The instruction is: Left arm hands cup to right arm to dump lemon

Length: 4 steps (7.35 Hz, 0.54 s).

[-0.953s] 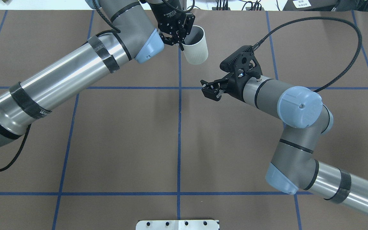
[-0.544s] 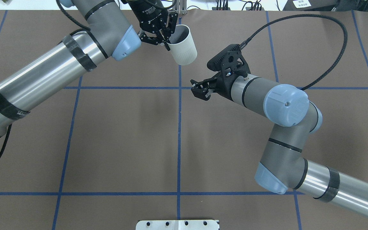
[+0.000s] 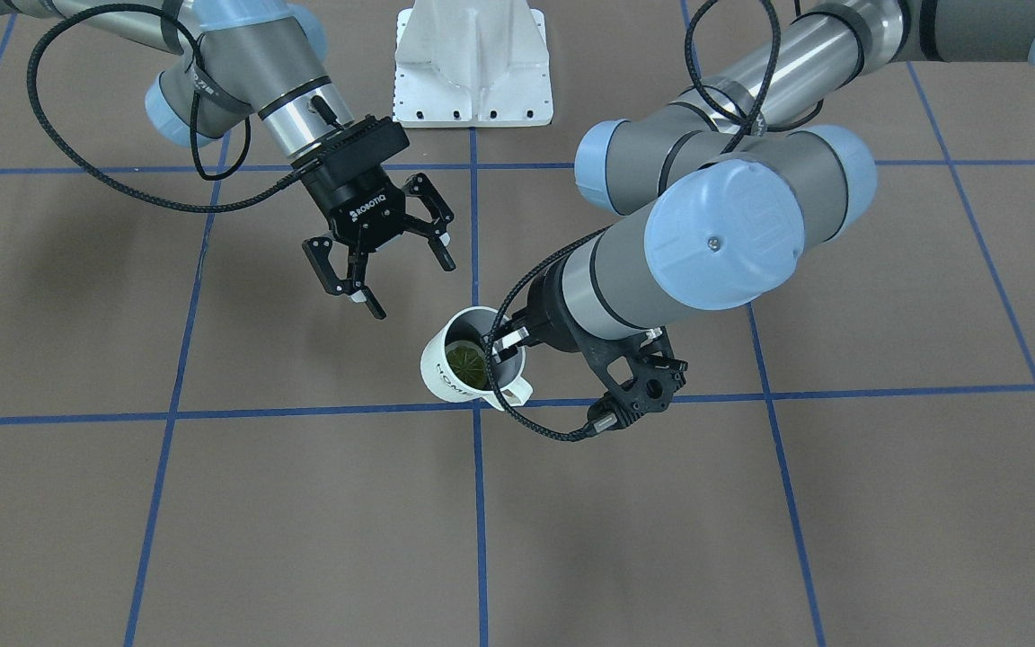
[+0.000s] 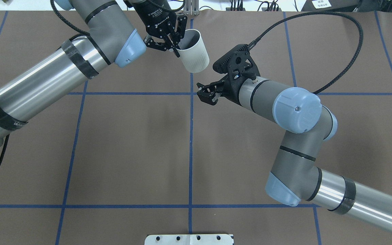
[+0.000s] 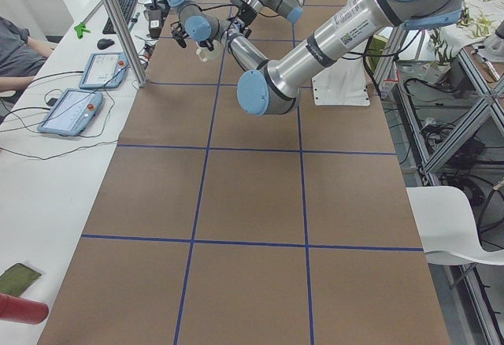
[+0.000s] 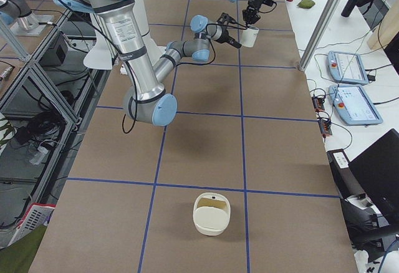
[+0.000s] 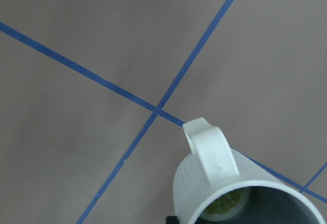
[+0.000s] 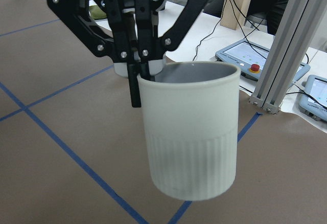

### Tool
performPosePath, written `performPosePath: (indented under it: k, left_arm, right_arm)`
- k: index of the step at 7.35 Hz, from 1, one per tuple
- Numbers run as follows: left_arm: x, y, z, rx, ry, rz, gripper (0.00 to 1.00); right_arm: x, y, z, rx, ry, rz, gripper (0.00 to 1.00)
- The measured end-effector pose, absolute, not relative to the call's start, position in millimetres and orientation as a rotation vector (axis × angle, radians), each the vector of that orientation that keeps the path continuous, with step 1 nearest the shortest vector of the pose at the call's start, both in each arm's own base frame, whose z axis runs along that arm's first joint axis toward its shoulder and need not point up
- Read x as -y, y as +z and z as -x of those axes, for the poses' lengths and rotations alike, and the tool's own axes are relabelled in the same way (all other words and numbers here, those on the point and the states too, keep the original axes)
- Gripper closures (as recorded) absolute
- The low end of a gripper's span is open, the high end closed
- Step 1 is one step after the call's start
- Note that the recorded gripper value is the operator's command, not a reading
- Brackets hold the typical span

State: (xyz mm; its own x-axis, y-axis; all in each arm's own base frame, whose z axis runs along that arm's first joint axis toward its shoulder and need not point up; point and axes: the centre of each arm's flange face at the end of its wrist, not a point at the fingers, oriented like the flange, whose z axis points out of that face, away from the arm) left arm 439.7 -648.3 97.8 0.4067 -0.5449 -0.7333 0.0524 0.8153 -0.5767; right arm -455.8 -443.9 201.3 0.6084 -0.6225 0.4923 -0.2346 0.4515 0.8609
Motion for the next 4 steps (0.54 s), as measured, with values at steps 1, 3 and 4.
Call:
performPosePath:
  k: [1, 3, 4]
  left_arm:
    - [642.5, 94.6, -446.6, -1.097, -0.387, 0.527, 1.00]
    - [631.1, 83.4, -459.7, -1.099, -0.368, 0.543, 1.00]
    - [627.1, 76.5, -462.2, -1.104, -0.361, 0.549, 1.00]
  right_arm:
    - [444.0, 201.0, 456.0, 0.928, -0.287, -1.112, 0.01]
    - [443.9, 201.3, 456.6, 0.927, -0.287, -1.111, 0.01]
    - [444.0, 202.1, 456.9, 0.926, -0.288, -1.110, 0.01]
